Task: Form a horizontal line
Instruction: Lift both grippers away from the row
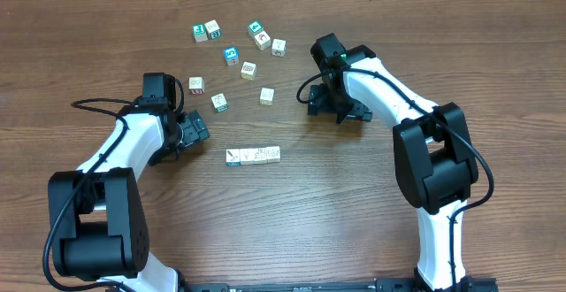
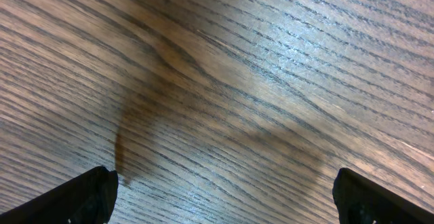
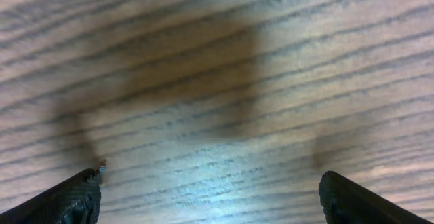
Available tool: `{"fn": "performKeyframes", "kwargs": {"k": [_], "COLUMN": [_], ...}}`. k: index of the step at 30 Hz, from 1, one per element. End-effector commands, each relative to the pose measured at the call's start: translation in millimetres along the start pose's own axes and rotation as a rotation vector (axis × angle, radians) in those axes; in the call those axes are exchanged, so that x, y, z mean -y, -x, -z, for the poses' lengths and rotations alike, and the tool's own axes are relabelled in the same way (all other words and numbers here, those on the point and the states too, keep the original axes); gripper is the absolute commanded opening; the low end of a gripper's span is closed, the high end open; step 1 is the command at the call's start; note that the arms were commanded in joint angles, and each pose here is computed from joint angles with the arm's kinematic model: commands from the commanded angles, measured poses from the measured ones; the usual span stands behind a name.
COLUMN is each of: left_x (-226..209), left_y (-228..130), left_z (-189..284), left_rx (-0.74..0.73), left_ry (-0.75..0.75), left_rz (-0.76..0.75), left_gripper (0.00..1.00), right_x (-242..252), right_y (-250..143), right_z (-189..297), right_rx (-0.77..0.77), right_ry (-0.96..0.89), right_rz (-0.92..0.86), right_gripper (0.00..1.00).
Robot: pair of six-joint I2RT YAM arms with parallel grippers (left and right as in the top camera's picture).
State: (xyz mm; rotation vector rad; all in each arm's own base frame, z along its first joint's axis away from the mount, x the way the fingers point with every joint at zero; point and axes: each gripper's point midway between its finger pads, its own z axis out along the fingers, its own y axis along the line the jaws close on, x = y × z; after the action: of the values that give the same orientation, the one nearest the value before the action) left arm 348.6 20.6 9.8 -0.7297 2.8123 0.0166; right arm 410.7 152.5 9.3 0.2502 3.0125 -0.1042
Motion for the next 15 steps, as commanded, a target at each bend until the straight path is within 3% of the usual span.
{"fn": "performKeyframes", "kwargs": {"k": [1, 7, 15], "left_x": [0.9, 1.0, 1.0], "left_y": [-4.2, -4.1, -4.1], "left_z": [-2.7, -2.7, -2.7], "left_rx": [-0.013, -0.013, -0.013], "left_ry": [-0.006, -0.006, -0.006], "left_rz": [0.012, 0.012, 0.012], "left_gripper": [0.99, 1.0, 1.0], "right_x": [-6.0, -33.9, -66.3], "right_y": [7.2, -0.5, -16.1], "right_z": [14.8, 43.2, 132.1], "right_rx": [0.051, 0.108, 0.28], "right_ry": [0.026, 0.073, 0.172], "right_rz": [0.005, 0.064, 0.169], "right_gripper": [1.0, 1.0, 1.0]}}
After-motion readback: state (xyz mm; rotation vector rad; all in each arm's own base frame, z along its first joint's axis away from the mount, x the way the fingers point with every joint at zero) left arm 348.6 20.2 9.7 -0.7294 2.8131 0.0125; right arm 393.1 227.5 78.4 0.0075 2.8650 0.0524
